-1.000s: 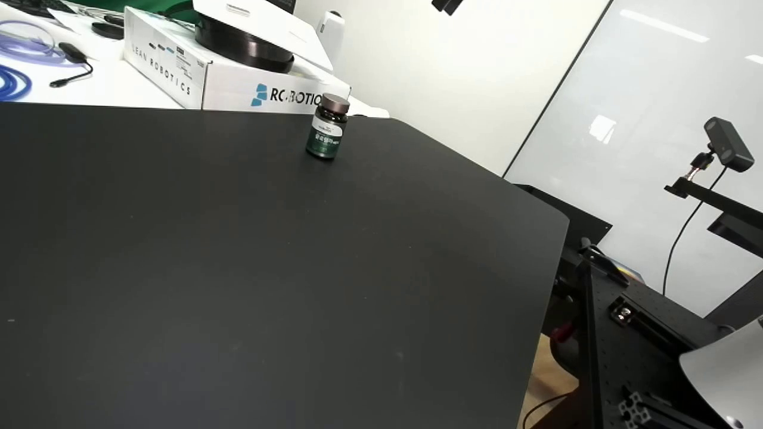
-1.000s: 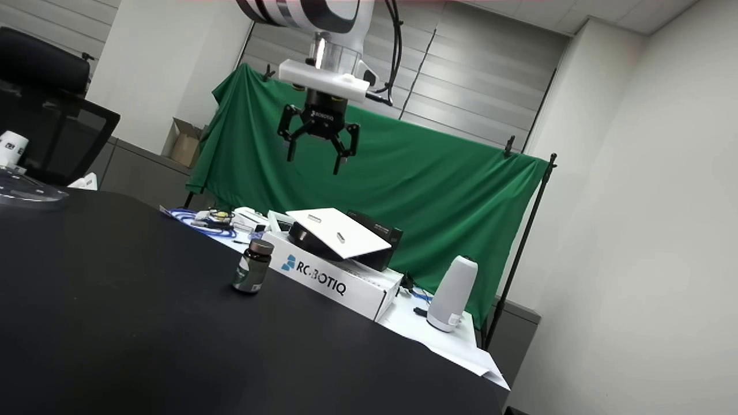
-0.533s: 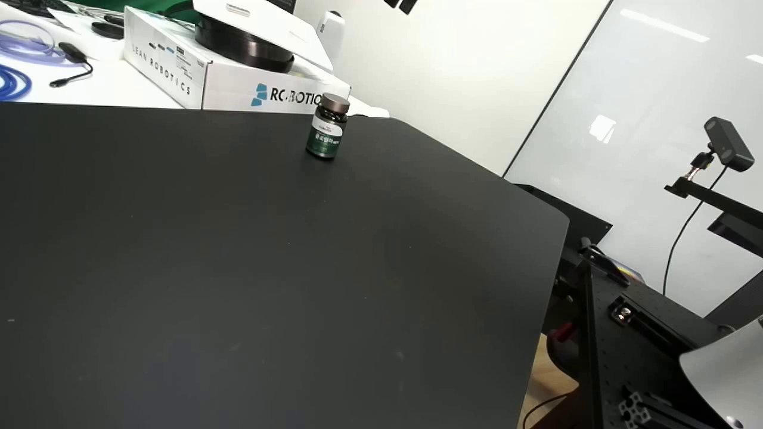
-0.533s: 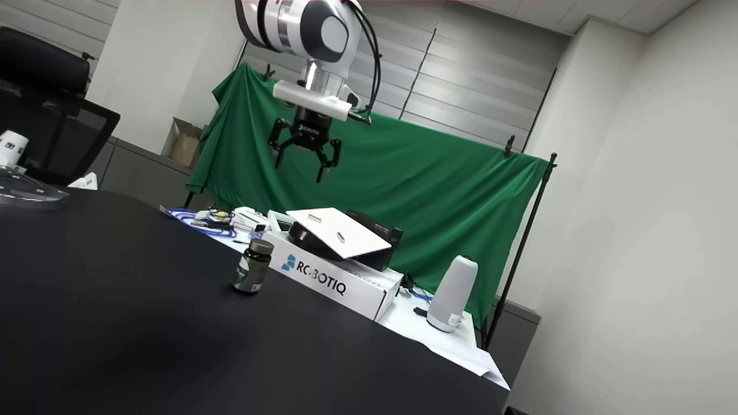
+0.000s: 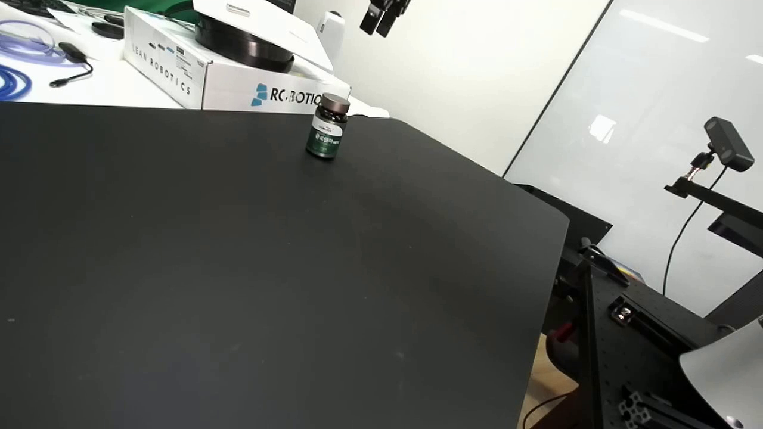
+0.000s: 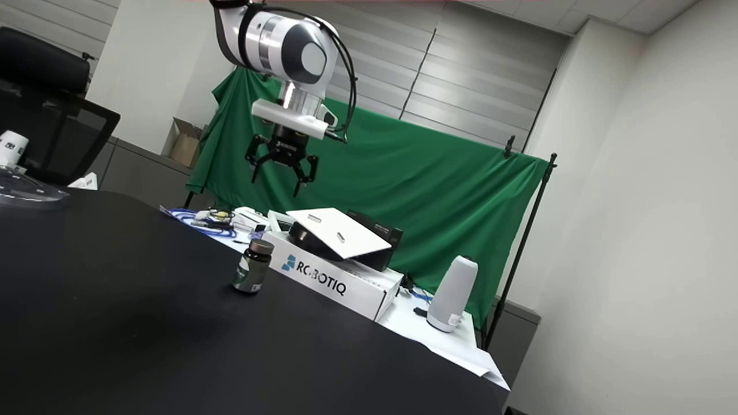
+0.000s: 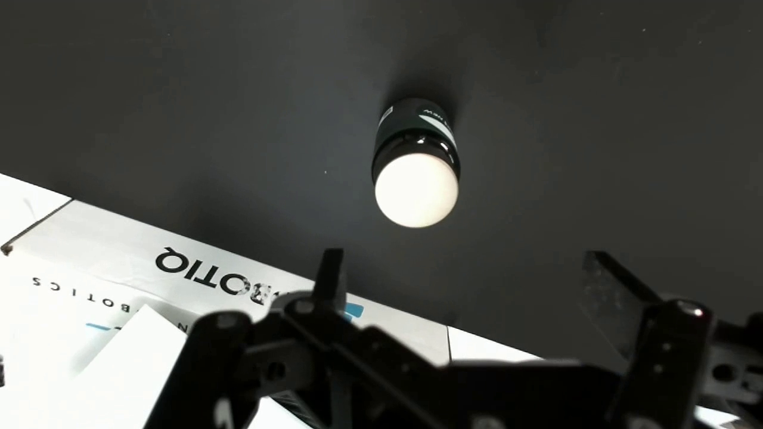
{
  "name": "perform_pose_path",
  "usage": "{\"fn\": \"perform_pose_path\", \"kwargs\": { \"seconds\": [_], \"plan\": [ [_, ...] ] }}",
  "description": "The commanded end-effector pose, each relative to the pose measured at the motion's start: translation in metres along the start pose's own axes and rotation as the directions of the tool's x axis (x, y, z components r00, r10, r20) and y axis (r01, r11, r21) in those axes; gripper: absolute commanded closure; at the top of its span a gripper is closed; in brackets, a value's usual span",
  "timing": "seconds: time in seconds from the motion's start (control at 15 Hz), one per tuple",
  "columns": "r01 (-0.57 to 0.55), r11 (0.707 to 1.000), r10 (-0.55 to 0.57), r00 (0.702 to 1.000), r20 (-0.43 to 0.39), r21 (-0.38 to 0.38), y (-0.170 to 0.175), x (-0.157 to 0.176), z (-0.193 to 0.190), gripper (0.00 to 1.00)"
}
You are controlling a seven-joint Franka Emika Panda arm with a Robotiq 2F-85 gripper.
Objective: Move the bottle slightly down on the table
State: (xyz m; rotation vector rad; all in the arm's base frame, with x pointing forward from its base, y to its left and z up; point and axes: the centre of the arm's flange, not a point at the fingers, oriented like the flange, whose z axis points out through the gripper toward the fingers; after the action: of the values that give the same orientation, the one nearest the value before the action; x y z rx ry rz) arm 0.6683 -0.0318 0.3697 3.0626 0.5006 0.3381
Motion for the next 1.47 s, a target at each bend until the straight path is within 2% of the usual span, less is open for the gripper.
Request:
{"fn": "perform_pose_path", "kwargs": {
  "seconds": [0.0, 0.53, 0.6, 0.67, 1.13, 1.4],
  "plan": [
    [-0.007, 1.000, 0.007, 1.000, 0.002, -0.028, 0.014, 0.007, 0.016, 0.00],
    [0.005, 0.999, -0.006, 1.000, -0.025, -0.038, 0.021, 0.008, 0.052, 0.00],
    [-0.019, 0.999, 0.019, 1.000, -0.012, -0.047, 0.020, 0.009, 0.054, 0.00],
    [0.006, 0.999, -0.006, 1.000, -0.011, -0.033, 0.015, -0.003, 0.051, 0.00],
    [0.013, 0.999, -0.013, 1.000, -0.005, -0.030, 0.012, -0.003, 0.056, 0.00],
    [0.008, 0.999, -0.010, 0.999, -0.040, -0.040, 0.013, 0.001, 0.071, 0.00]
  ]
}}
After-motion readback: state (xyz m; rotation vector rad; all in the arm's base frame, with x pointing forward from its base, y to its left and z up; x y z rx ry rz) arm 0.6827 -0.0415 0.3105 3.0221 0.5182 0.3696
